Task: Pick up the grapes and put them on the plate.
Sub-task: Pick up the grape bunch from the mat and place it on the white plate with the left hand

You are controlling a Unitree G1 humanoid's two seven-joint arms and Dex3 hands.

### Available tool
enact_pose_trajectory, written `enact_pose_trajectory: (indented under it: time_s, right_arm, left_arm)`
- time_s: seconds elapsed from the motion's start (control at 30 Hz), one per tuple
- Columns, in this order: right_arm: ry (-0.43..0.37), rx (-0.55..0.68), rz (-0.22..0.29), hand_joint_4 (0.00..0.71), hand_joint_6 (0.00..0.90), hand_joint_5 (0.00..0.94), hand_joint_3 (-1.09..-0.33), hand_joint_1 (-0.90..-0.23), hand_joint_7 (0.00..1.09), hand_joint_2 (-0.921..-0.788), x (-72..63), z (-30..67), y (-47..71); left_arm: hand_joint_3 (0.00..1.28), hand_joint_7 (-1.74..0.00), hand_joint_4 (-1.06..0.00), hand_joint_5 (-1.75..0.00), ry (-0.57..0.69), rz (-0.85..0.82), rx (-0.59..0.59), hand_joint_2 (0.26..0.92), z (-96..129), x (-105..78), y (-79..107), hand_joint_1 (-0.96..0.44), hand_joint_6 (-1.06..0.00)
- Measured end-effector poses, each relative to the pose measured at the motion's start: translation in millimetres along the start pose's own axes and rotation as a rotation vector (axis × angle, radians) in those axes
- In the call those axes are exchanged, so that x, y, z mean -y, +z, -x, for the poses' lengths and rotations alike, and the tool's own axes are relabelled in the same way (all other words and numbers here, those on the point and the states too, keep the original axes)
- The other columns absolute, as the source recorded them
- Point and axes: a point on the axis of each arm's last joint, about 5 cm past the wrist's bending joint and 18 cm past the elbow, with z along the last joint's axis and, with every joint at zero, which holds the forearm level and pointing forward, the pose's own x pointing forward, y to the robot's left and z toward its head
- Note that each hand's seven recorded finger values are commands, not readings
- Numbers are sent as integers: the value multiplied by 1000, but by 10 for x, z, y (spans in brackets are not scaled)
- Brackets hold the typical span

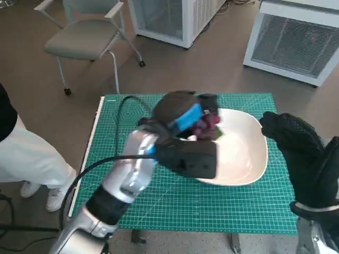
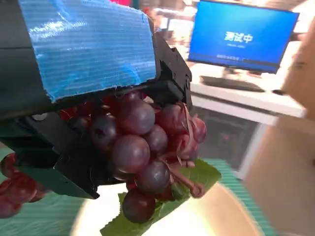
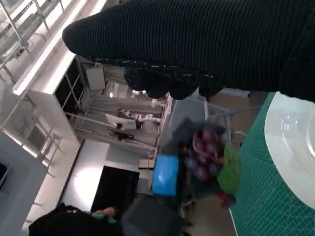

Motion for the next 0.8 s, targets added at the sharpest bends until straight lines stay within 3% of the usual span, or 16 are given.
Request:
enact_pose_trajectory:
  time_s: [0.07, 0.27, 0.37, 0.47, 0.8]
  right_arm:
    - [-3, -1, 0, 462, 124, 29, -562, -555, 801, -921, 1, 6, 0]
    - [-8, -4, 1, 462, 122, 29, -562, -555, 804, -921, 8, 25, 0]
    - [-12, -5, 2, 461, 121, 29, -562, -555, 806, -921, 14, 37, 2]
    - [-16, -6, 4, 461, 121, 29, -562, -554, 808, -921, 18, 47, 5]
    - [-25, -3, 11, 458, 117, 28, -564, -553, 816, -921, 23, 57, 17]
  left_arm:
    - [543, -1108, -605, -1462, -7, -2, 25, 681, -33, 9, 61, 3, -638]
    - [918, -1437, -469, -1629, -42, -7, 86, 525, -139, 55, 175, 3, -548]
    - [1009, -1493, -420, -1694, -64, -10, 98, 487, -185, 89, 187, 3, -546]
    - [1011, -1458, -401, -1725, -85, -10, 96, 485, -218, 129, 183, 2, -567]
    - [847, -1279, -411, -1711, -128, 3, 83, 566, -254, 228, 192, 2, -604]
